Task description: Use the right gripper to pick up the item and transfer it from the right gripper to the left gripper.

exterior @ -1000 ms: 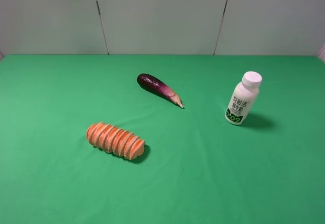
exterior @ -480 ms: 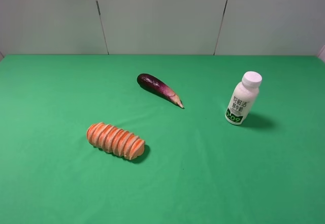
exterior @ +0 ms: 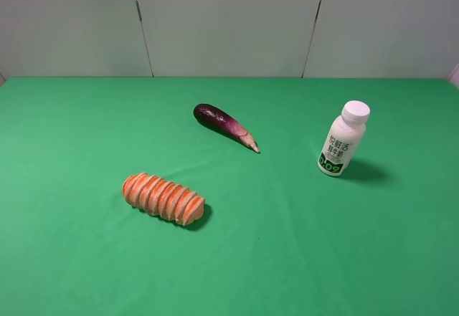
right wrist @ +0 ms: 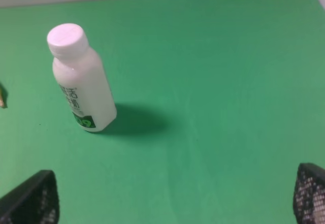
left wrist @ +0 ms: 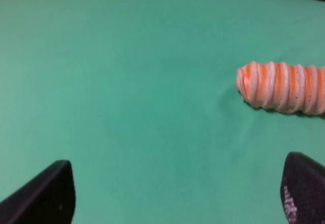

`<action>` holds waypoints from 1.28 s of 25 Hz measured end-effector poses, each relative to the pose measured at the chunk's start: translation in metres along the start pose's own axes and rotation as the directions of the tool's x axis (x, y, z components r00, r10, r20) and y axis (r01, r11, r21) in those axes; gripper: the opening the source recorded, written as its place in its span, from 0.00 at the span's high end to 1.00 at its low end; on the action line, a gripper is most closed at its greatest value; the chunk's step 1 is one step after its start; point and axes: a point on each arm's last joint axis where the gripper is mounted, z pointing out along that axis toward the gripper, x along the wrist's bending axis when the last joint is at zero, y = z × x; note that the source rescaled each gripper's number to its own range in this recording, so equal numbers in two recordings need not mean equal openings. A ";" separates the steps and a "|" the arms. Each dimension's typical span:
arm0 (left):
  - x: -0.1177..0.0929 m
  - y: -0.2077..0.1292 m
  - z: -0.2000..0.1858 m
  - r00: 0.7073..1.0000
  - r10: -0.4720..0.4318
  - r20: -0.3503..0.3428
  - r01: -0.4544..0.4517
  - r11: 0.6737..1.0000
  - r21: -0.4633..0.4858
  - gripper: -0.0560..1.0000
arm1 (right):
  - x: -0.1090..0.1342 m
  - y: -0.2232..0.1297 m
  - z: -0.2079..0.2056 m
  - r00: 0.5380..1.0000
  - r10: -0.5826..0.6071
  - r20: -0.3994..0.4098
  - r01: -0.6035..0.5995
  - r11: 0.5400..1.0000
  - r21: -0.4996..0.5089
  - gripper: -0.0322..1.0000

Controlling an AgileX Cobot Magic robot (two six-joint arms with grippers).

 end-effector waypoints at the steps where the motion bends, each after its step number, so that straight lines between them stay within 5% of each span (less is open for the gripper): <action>1: 0.000 0.000 0.000 1.000 0.000 0.000 0.000 1.000 0.000 0.41 | 0.000 0.000 0.000 1.000 0.001 0.000 -0.001 1.000 0.000 0.00; 18: 0.000 0.000 0.000 1.000 0.000 0.000 0.000 1.000 0.000 0.41 | 0.000 0.013 -0.002 1.000 0.003 0.003 -0.003 1.000 0.003 0.00; 24: 0.000 0.000 0.000 1.000 0.000 0.000 0.000 1.000 0.000 0.41 | 0.005 0.078 0.033 1.000 -0.009 0.021 0.004 0.975 0.223 0.00; 32: 0.000 0.000 0.000 1.000 0.000 0.000 0.000 1.000 0.001 0.41 | 0.020 0.152 0.135 1.000 -0.018 -0.007 0.019 0.882 0.471 0.00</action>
